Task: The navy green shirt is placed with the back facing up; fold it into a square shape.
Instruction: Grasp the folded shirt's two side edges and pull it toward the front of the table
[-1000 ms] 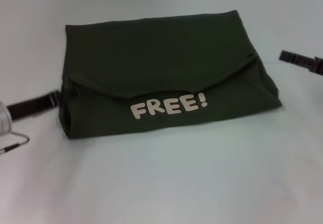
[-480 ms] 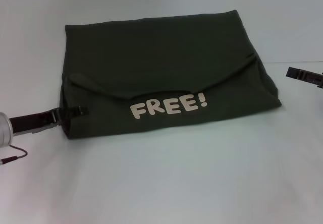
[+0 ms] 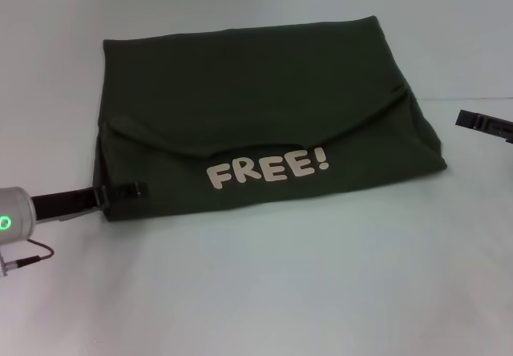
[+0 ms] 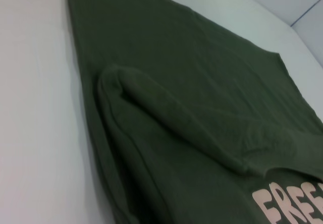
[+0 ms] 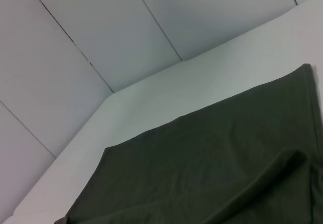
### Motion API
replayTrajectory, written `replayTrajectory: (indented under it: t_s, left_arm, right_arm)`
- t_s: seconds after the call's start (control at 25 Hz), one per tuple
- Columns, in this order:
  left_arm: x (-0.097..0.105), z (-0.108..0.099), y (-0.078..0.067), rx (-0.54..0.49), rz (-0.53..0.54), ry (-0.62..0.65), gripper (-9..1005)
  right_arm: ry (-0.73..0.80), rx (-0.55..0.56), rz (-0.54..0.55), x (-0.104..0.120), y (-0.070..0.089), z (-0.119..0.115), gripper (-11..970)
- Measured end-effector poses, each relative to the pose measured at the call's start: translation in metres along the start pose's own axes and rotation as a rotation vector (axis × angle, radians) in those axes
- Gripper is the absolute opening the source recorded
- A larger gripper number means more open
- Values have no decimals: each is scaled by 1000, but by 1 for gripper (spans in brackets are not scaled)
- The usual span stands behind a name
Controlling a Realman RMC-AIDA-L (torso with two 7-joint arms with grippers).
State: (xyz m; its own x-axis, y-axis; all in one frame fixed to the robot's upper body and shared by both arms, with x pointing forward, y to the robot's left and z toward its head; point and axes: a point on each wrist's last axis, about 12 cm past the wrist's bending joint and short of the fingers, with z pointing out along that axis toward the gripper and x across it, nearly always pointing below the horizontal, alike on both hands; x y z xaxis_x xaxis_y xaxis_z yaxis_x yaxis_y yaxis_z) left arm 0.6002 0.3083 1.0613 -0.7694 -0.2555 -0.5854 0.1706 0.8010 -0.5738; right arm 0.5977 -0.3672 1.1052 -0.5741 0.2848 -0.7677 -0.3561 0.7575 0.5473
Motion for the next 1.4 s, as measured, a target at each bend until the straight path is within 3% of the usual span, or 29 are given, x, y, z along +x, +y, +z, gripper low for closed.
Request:
replayTrajectory:
  t_s: [0.8,1.4]
  left_arm:
    - [0,10,-7,-16,43,32,849]
    - [0,10,-5,-25,44,28,395]
  right_arm:
    - [0,1,4,1,0,-1,894]
    - [0,0,6,0,0,0,895]
